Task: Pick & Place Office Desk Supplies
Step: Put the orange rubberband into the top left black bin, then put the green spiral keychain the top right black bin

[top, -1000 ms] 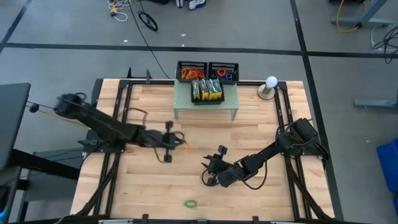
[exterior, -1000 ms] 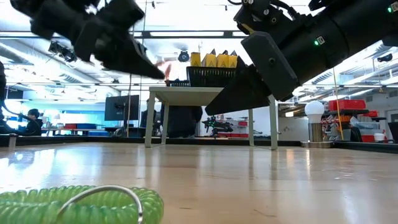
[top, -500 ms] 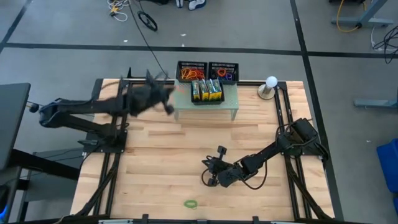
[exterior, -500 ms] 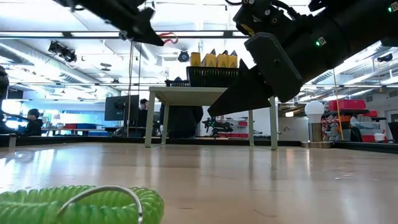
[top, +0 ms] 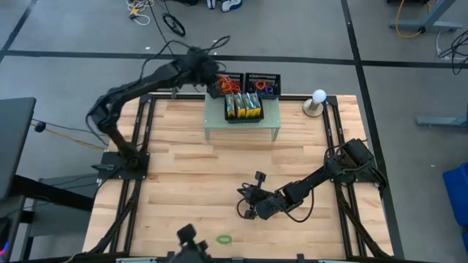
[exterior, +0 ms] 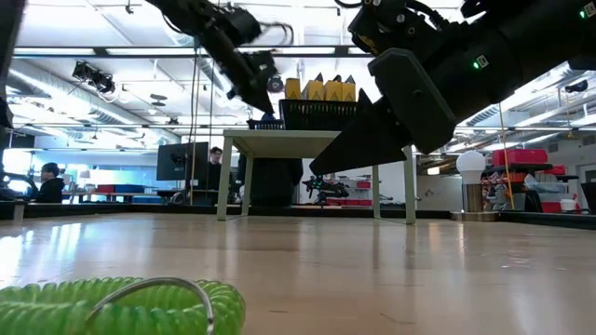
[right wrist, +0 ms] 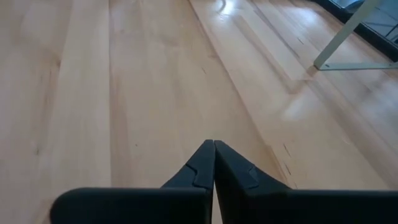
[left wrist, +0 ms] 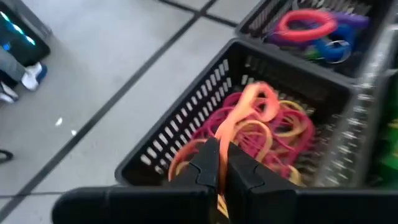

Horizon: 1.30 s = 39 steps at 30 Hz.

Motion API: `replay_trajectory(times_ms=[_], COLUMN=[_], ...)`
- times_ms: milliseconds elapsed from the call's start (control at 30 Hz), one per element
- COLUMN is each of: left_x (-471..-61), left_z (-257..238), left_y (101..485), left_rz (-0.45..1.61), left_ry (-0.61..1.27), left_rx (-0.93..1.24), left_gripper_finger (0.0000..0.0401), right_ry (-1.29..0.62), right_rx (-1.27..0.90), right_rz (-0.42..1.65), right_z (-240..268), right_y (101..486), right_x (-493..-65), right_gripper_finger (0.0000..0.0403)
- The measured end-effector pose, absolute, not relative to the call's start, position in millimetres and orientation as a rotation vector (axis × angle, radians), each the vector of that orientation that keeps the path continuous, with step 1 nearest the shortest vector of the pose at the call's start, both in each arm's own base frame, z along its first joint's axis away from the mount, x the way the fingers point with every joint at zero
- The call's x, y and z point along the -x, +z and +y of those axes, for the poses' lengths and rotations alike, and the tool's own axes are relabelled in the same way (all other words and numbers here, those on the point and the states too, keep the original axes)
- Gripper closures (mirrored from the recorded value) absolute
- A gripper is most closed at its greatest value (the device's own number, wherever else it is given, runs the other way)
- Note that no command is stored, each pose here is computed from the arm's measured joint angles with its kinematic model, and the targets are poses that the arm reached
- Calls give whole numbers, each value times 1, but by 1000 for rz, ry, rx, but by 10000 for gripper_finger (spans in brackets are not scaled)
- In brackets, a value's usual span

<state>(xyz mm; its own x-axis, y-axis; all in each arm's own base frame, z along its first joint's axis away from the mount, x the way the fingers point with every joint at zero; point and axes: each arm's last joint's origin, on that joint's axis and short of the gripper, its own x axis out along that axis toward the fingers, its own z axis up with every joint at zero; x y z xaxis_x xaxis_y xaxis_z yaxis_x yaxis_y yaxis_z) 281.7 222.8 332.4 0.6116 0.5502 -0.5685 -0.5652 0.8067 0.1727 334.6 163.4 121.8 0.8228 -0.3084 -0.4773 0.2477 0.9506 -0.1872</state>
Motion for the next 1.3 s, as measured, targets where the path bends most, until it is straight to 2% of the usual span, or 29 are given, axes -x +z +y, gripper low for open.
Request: replay_trajectory(times_ms=[200, 533, 633, 733, 900, 1100, 1300], left_x=[-302, -289, -278, -267, -258, -241, -224], left_z=[243, 226, 204, 166, 86, -8, -85], left_y=[323, 340, 348, 351, 336, 275, 206], left_rz=[722, 768, 852, 932, 877, 756, 710], left_ry=[613, 597, 542, 433, 225, -6, -106], left_rx=[34, 17, 9, -31, -112, -121, -62], left_gripper_finger=[360, 228, 210, 227, 303, 371, 385], right_ry=[-288, -285, -283, -266, -265, -231, -216], right_rx=[141, 140, 145, 188, 195, 129, 76], right_rz=[533, 534, 536, 546, 547, 542, 516], right_z=[163, 163, 164, 166, 166, 168, 177], right_y=[122, 122, 121, 121, 121, 122, 123], right_x=[-335, -335, -334, -333, -333, -333, -331], right_gripper_finger=[399, 390, 396, 399, 397, 400, 399])
